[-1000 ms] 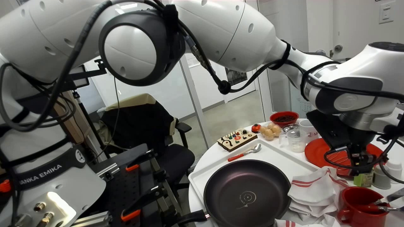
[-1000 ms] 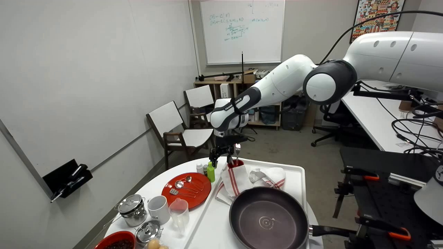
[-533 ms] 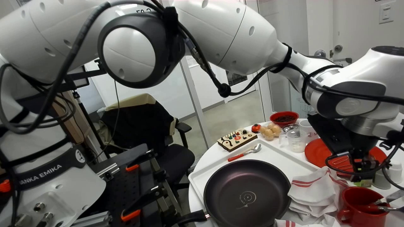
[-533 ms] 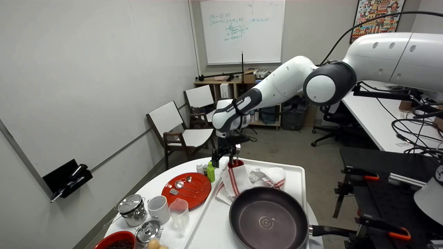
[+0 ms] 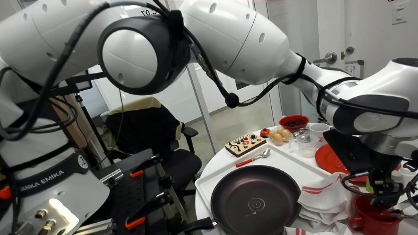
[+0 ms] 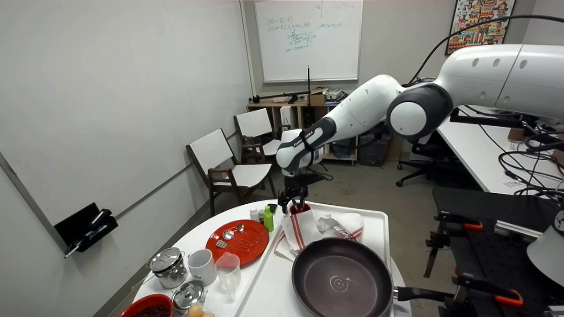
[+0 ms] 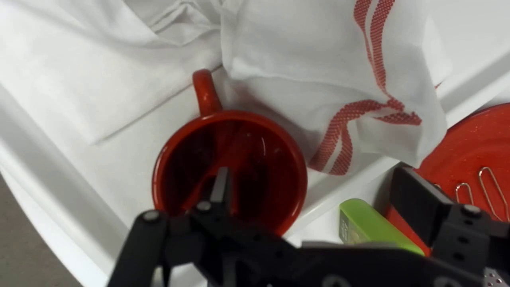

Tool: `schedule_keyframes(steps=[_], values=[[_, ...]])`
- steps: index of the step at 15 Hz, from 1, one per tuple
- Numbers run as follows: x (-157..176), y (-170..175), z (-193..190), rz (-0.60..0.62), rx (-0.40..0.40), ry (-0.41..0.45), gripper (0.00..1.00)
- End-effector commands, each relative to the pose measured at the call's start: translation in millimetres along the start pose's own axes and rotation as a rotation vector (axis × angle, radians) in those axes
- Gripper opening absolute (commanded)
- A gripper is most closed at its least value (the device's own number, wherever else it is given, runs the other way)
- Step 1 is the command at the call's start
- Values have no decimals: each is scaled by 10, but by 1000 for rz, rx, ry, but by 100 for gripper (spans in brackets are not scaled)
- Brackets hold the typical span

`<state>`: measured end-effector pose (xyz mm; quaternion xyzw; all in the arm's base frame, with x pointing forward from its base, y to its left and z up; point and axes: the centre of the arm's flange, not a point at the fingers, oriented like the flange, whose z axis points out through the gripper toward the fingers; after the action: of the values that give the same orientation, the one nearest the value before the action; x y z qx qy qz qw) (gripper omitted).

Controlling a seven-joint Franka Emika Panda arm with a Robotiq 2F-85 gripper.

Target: Put the fork and knife in the red cup and move it to the right

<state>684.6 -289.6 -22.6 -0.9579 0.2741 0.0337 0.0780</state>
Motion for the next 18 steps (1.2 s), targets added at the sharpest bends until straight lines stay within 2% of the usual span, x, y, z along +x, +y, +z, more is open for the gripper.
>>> schedule_keyframes(steps=[1, 6, 18], values=[[184, 19, 130, 7, -24, 16, 100], [244, 18, 196, 1, -39, 47, 100], [251, -80, 485, -30, -47, 55, 100]])
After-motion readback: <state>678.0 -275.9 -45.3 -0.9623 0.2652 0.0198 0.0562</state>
